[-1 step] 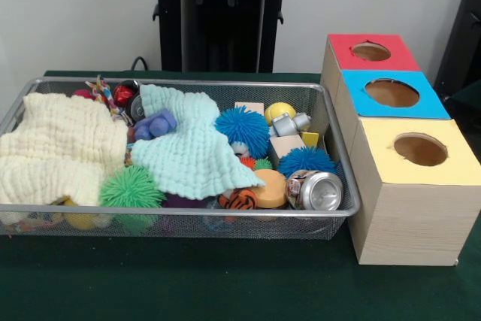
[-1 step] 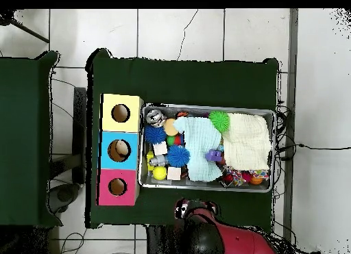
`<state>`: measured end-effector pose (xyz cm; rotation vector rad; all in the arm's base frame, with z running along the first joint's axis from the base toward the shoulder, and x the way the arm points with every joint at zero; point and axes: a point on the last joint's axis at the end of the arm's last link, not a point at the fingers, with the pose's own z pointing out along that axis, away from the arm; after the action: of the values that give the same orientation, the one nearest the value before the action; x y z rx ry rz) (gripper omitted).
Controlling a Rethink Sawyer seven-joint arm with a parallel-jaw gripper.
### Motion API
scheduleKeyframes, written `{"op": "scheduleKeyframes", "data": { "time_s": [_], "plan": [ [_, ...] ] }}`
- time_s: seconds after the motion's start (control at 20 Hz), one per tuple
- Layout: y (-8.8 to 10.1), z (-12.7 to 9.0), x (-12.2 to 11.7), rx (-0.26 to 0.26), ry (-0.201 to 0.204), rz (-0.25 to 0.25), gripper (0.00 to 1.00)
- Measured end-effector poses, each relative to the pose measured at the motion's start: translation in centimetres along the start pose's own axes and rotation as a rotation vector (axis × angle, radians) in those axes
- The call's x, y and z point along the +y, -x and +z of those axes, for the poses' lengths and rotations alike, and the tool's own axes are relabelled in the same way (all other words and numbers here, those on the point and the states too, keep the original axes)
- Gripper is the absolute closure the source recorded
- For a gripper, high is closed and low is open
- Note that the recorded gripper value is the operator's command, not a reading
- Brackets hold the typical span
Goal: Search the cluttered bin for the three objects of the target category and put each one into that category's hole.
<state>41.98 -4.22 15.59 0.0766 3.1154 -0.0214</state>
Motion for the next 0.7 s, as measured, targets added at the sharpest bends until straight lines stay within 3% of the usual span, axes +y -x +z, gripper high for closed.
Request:
{"op": "scheduleKeyframes", "data": {
  "time_s": [0.35, 0.7],
  "plan": [
    [-0.8, 1.0, -0.2, 0.022, 0.007, -0.034, 0.0],
    [-2.2, 3.6, 1.4, 0.024, 0.023, -0.132, 0.0]
  ]
}}
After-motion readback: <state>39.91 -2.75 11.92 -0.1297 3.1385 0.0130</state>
